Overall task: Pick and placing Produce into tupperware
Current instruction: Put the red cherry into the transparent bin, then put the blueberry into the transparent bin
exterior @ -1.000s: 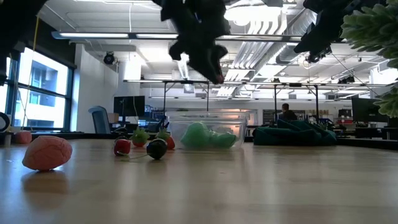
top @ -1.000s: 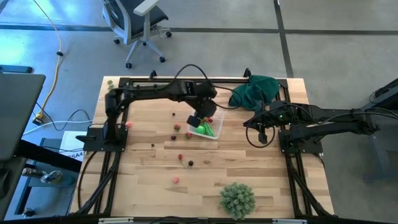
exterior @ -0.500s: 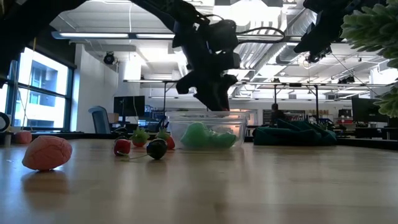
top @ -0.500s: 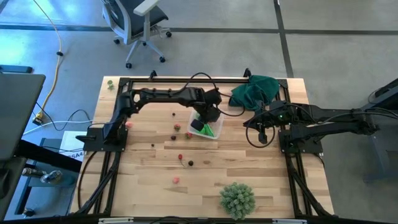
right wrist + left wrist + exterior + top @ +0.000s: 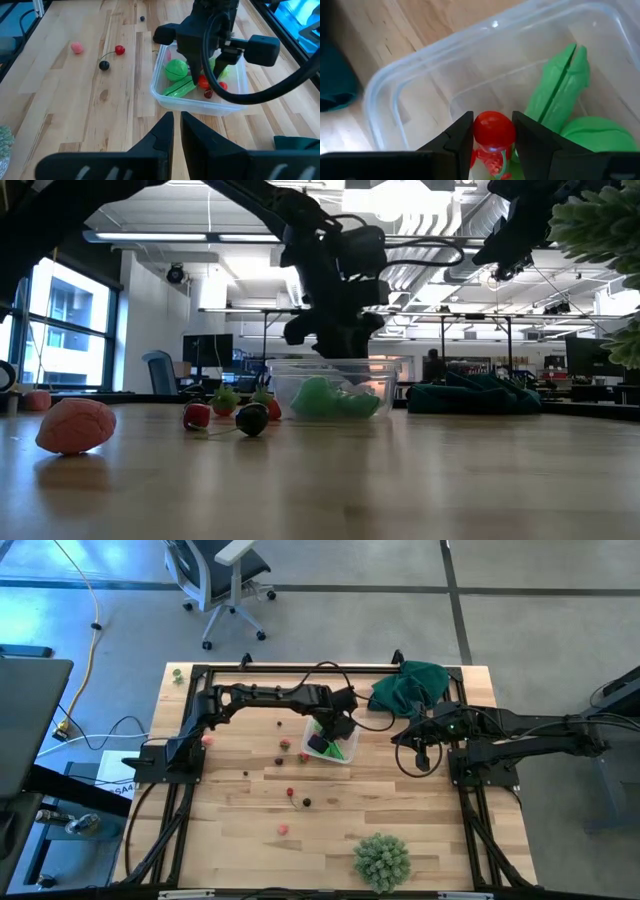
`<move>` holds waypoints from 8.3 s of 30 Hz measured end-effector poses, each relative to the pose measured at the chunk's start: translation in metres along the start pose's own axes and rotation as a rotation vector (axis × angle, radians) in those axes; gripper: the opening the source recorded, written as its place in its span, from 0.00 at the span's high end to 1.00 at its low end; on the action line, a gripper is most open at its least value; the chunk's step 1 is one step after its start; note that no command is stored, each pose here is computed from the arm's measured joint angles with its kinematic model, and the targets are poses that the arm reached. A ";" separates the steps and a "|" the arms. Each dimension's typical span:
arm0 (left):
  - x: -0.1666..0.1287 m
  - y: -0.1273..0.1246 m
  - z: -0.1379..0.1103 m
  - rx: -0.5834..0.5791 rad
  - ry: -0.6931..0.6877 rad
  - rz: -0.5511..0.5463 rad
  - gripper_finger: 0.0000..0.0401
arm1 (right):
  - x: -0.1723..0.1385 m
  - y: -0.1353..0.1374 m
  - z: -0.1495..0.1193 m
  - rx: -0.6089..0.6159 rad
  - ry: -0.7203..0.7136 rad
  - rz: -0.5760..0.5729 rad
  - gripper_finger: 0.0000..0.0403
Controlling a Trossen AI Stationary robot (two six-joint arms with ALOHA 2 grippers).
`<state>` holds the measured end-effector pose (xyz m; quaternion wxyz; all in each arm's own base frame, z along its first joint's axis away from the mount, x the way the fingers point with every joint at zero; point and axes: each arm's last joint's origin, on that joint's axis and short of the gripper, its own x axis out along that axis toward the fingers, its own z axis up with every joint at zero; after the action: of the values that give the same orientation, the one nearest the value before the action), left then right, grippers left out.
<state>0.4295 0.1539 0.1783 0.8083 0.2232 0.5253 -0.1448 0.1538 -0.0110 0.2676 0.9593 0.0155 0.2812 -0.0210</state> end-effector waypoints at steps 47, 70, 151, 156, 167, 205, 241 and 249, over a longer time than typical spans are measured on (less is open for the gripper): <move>-0.084 0.001 -0.026 -0.202 0.309 -0.271 0.60 | 0.000 0.000 0.000 0.000 0.000 0.001 0.94; -0.142 -0.091 -0.170 -0.379 -0.187 0.309 0.64 | 0.000 0.000 0.000 0.000 0.000 0.000 0.94; -0.031 -0.125 -0.223 -0.644 -0.219 0.257 0.64 | 0.000 0.000 0.000 0.000 0.000 0.000 0.94; -0.030 -0.124 -0.222 -0.645 -0.234 0.255 0.64 | 0.000 0.000 0.000 0.000 0.001 0.000 0.94; -0.030 -0.125 -0.222 -0.660 -0.234 0.241 0.67 | 0.000 0.000 0.000 0.000 0.000 0.000 0.94; -0.045 -0.114 -0.210 -0.585 -0.454 0.277 0.89 | 0.000 0.000 0.000 0.000 0.001 0.000 0.94; -0.023 -0.004 -0.049 -0.217 -0.289 0.050 0.86 | 0.000 0.000 0.000 0.000 0.001 0.000 0.94; -0.003 -0.004 -0.045 -0.215 -0.203 0.038 0.86 | 0.000 0.000 0.000 0.000 0.001 0.000 0.94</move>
<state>0.3910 0.1738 0.1646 0.8790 0.1296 0.4491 -0.0945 0.1538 -0.0110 0.2675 0.9592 0.0155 0.2817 -0.0208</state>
